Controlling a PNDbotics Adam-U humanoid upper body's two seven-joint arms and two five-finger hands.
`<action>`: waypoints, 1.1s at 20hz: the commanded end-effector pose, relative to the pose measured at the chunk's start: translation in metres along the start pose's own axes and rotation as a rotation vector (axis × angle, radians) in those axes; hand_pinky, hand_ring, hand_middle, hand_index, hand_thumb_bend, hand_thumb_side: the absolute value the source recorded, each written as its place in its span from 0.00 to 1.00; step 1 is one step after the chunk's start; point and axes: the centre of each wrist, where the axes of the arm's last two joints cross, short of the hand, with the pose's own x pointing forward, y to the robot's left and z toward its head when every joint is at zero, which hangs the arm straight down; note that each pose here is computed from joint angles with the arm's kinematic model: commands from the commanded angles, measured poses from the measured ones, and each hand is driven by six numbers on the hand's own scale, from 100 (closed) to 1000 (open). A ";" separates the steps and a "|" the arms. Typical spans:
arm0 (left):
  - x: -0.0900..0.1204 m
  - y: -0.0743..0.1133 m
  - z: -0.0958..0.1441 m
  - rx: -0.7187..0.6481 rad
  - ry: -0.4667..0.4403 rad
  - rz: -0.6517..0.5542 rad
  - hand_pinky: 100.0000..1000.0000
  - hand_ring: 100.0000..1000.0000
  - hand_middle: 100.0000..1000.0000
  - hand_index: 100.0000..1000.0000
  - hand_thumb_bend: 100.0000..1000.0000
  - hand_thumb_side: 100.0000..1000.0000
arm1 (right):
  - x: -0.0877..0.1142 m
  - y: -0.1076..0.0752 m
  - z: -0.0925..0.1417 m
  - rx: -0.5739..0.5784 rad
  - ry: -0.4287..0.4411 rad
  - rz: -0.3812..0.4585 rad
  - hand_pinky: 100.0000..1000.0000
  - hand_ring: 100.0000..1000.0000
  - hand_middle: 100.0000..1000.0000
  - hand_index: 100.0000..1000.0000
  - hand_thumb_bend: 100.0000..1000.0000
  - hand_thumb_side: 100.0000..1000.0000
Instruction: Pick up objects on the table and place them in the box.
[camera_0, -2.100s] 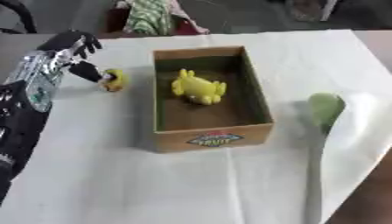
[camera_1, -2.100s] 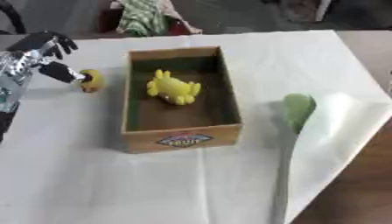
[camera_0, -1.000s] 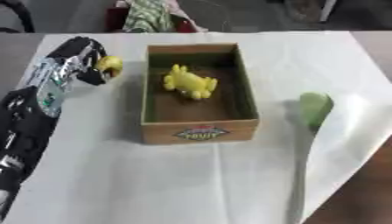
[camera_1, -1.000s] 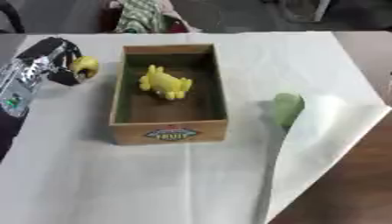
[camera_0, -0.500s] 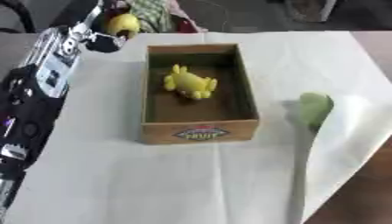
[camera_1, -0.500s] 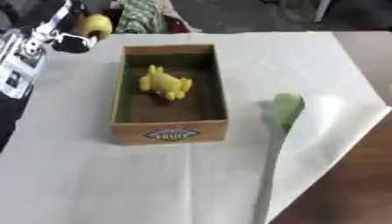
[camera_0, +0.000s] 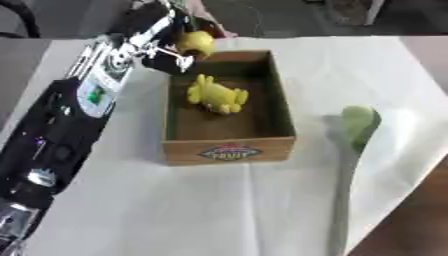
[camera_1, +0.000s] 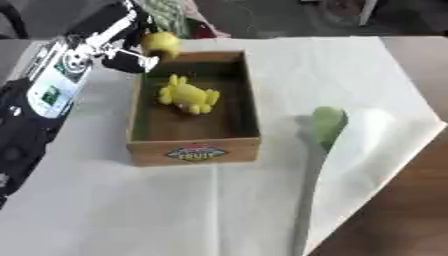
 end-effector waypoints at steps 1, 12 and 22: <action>0.004 0.006 -0.001 -0.037 -0.035 0.002 0.51 0.24 0.25 0.43 0.31 0.00 | 0.009 -0.006 -0.006 -0.006 -0.036 0.022 0.69 0.76 0.71 0.74 0.00 0.00; -0.013 0.017 0.031 -0.032 -0.023 0.125 0.66 0.57 0.69 0.78 1.00 0.66 | 0.016 -0.018 -0.015 -0.002 -0.067 0.070 0.70 0.76 0.71 0.74 0.00 0.00; -0.024 0.053 0.095 0.347 0.031 0.316 0.60 0.46 0.56 0.72 0.91 0.56 | 0.024 -0.038 -0.034 0.087 -0.115 0.206 0.70 0.76 0.72 0.76 0.00 0.00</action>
